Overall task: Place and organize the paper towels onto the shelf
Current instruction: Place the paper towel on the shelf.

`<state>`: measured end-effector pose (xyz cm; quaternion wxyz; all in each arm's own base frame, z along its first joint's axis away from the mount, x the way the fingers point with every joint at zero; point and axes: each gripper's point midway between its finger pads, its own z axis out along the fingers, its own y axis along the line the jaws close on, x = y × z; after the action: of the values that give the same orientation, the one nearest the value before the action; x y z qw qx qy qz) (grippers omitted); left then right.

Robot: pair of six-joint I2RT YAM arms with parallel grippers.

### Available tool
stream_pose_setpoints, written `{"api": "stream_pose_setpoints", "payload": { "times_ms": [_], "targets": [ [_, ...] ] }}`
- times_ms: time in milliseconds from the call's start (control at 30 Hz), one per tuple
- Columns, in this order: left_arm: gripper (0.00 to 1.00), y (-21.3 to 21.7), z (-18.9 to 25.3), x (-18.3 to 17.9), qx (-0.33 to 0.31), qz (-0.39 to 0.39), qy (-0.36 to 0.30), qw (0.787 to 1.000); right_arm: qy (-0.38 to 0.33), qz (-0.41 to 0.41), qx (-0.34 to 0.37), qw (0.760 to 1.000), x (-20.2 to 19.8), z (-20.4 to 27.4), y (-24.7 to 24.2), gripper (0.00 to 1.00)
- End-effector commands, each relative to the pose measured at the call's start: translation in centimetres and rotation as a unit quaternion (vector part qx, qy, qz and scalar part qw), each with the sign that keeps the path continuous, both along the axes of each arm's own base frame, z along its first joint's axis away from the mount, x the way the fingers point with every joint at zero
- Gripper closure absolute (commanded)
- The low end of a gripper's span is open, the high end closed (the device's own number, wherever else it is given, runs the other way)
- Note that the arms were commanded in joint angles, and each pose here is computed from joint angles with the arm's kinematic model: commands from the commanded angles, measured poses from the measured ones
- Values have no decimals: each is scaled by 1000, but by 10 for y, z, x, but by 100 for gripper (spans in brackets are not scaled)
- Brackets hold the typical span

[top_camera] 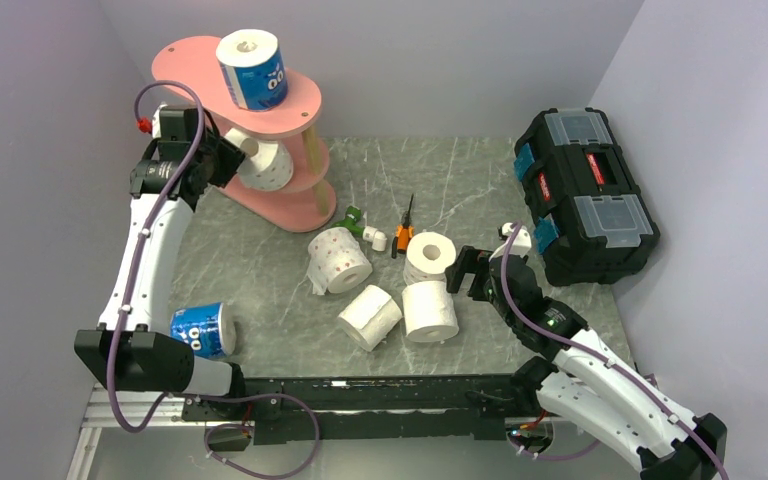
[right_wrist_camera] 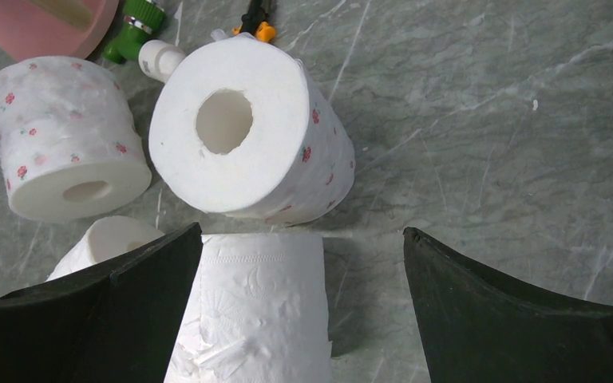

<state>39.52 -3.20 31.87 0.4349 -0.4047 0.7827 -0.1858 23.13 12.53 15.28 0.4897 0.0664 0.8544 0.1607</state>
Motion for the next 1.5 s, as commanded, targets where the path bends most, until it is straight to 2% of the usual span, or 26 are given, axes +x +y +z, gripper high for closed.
{"api": "stream_pose_setpoints", "payload": {
  "times_ms": [0, 300, 667, 1267, 1367, 1467],
  "targets": [
    [71, -7, 38, 14, -32, -2, -66, 997, -10, -12, 4, 1000, 3, 3, -3, 1],
    [64, -11, 22, 17, -50, -3, -59, 997, -9, -10, 3, 1000, 3, 3, -2, 1],
    [50, -11, 19, 15, -42, -7, -54, 998, -9, -9, 2, 1000, 4, 2, -1, 1],
    [44, -14, 13, 6, -37, -23, -55, 998, -7, -11, 1, 1000, 4, 1, -2, 1],
    [40, -13, 18, 0, -32, -28, -66, 997, -7, -11, 2, 1000, 3, 2, -2, 1],
    [31, -12, 25, -9, -23, -33, -77, 996, -7, -10, 3, 1000, 4, 3, -1, 1]
  ]
}}
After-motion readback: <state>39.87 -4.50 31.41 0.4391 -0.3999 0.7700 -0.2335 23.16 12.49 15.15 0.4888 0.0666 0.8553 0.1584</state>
